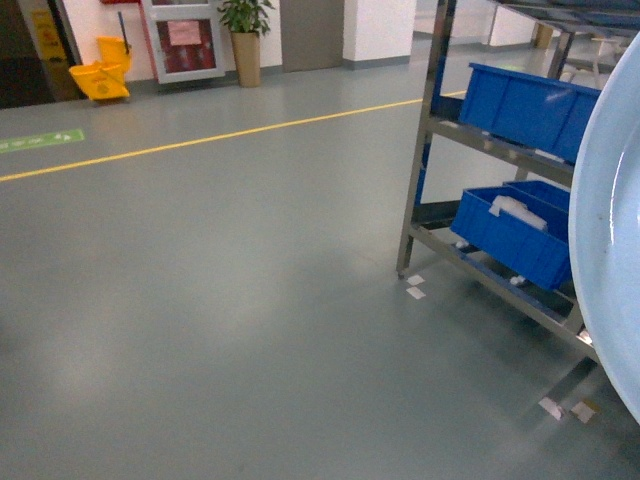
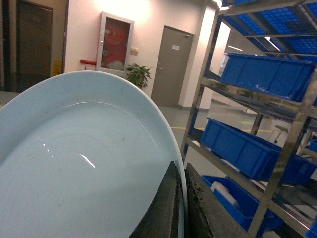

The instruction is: Place blue tray on left shelf second layer neatly

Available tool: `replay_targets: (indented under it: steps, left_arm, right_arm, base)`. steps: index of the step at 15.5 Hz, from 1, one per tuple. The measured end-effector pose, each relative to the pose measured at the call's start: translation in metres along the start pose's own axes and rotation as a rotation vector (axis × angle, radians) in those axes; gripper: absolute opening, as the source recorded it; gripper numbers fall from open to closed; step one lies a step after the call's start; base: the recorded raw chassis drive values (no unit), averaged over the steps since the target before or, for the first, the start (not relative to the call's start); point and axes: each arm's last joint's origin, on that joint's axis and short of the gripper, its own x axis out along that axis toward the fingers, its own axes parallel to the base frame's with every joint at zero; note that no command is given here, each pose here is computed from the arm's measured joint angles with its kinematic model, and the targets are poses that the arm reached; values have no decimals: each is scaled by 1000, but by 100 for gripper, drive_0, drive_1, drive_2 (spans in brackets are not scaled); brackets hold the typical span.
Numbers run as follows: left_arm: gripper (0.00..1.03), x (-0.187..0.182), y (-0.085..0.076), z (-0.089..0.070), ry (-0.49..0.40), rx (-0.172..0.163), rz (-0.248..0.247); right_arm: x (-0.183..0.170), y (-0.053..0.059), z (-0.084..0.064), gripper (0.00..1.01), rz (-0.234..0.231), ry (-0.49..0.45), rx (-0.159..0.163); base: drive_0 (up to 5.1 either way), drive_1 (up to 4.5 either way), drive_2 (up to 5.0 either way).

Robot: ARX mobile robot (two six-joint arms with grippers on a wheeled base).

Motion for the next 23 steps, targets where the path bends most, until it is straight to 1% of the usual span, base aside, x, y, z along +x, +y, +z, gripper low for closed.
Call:
replay_targets:
  steps: [22, 23]
  left_arm:
    - [98, 0, 0, 0, -1, 0, -1]
    - [98, 0, 0, 0, 0, 0, -1]
  right_arm:
    - [0, 0, -1, 2, 1, 4, 0]
    - [0, 0, 0, 2, 0, -1, -1]
  base:
    - [-167, 261, -596]
    - [-418, 336, -409]
